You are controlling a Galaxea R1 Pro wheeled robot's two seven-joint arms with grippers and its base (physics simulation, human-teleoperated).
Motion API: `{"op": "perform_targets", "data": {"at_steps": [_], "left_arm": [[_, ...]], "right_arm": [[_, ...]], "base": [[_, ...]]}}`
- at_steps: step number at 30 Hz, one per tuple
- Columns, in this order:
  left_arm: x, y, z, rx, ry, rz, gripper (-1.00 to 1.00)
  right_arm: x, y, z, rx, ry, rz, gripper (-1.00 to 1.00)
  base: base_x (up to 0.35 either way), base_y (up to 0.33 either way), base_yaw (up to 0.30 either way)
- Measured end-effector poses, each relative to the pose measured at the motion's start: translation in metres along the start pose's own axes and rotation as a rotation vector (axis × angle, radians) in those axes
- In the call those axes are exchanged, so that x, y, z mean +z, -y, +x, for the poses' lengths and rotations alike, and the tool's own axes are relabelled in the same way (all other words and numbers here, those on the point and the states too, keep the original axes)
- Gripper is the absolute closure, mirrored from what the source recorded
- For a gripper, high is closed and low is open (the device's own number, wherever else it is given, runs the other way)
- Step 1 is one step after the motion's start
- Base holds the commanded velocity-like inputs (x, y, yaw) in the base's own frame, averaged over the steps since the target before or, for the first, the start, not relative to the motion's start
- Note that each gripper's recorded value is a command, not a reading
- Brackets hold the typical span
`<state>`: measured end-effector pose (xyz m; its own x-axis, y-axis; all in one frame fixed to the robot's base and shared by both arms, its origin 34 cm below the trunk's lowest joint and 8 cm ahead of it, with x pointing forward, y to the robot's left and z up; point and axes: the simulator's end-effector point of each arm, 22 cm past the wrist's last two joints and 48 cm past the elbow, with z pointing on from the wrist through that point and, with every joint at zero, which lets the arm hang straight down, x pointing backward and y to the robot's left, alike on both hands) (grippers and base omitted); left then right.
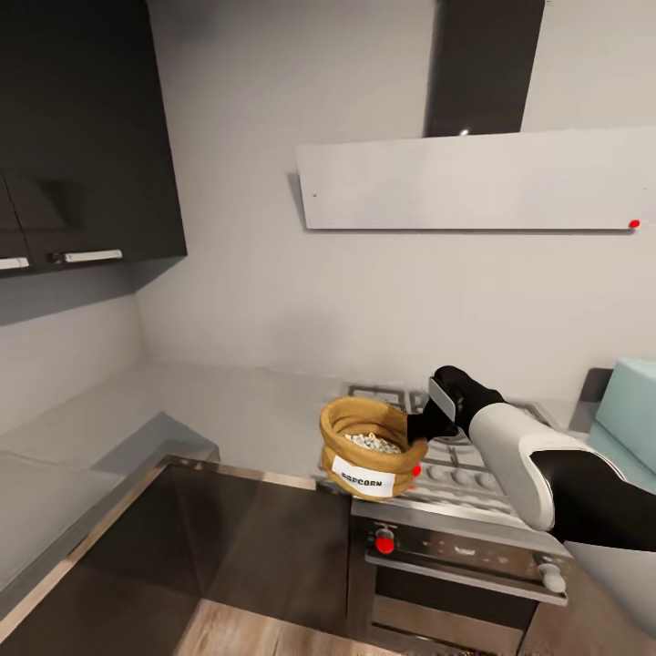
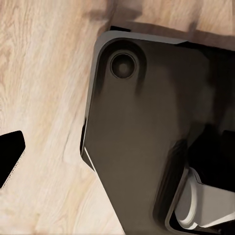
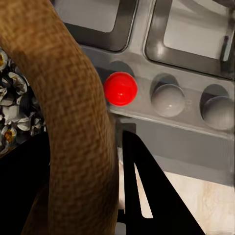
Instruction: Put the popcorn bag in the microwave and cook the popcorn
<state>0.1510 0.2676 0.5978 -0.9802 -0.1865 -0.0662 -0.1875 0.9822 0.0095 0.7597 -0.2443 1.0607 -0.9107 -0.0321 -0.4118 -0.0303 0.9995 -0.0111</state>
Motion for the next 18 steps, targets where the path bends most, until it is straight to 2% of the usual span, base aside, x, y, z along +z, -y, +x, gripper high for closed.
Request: {"op": "perform_targets", "data": {"at_steps": [12,18], "left_arm": [[0.0,0.0003,0.0,0.0,0.0,0.001,-1.0],[0.0001,0.0004,-0.0001,0.0,-0.001,0.001,-1.0]], "right_arm": [[0.0,0.0,-0.0001,0.0,0.0,0.0,1.0],[0.0006,0.0001,-0.0001,0.0,-0.001,0.0,1.0]], "base": [[-0.005,0.0,-0.294],[-0.199,0.0,-0.294]]}}
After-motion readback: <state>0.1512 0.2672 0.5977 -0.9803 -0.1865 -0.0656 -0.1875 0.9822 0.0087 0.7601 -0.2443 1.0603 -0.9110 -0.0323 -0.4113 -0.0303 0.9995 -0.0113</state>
